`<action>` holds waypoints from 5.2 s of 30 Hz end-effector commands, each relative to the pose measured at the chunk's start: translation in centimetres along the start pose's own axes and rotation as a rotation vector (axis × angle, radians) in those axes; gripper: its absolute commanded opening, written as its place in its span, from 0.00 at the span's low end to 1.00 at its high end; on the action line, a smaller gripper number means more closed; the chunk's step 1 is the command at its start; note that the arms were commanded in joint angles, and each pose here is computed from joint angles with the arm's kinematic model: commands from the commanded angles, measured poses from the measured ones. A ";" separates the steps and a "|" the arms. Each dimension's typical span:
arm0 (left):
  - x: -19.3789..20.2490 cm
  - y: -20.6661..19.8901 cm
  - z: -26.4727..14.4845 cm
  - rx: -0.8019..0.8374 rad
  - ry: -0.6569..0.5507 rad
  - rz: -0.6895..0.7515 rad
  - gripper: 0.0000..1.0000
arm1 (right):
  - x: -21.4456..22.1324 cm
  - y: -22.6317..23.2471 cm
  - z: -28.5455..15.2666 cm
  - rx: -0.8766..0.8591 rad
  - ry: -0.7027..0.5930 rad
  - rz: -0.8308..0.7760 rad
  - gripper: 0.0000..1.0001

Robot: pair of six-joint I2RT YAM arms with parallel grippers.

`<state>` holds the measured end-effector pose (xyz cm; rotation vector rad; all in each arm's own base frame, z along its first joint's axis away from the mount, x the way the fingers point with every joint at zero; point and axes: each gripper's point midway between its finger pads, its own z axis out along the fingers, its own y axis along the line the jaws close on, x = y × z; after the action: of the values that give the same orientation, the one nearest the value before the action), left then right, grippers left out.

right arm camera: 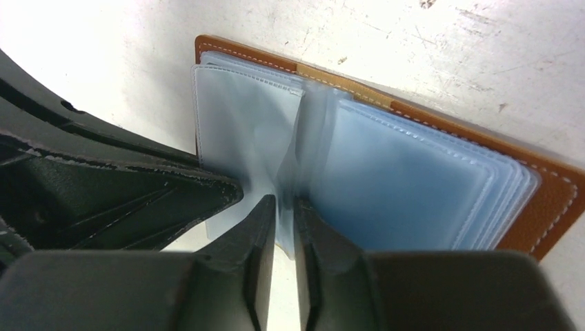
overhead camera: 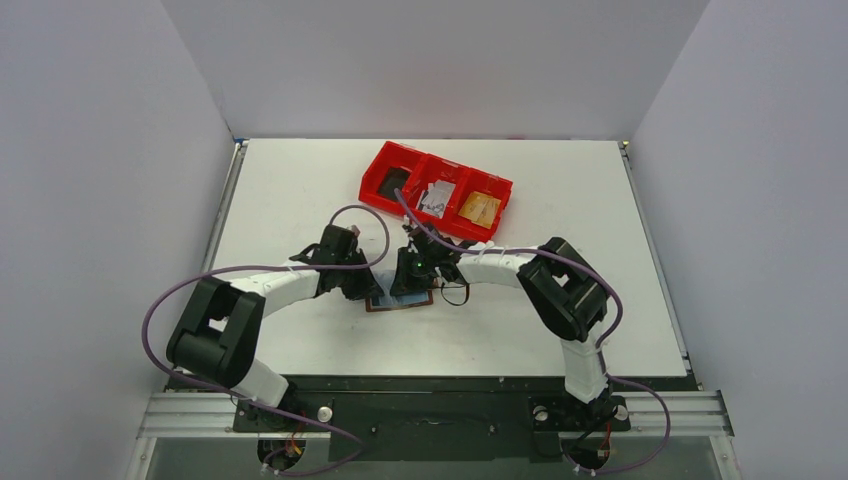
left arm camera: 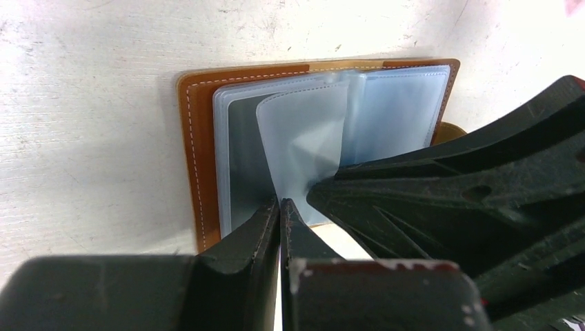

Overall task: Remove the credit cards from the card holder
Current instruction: Remove the credit card from the card holder.

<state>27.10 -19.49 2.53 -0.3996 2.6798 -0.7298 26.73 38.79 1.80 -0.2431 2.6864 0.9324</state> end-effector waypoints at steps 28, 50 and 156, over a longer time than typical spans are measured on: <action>-2.7 -6.7 -2.5 0.100 -0.094 0.080 0.00 | -3.2 -0.9 -10.7 0.193 -0.226 -0.021 0.46; -4.4 -9.7 1.8 0.122 -0.066 0.099 0.46 | -3.6 -2.9 -13.0 0.261 -0.284 -0.013 0.46; -1.8 2.5 -0.7 -0.103 -0.063 -0.023 0.18 | 0.7 0.8 0.1 0.131 -0.019 -0.115 0.42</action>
<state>26.74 -16.13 1.90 -0.5039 2.6954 -0.5595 26.40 40.02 2.69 -0.3837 2.6542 0.7236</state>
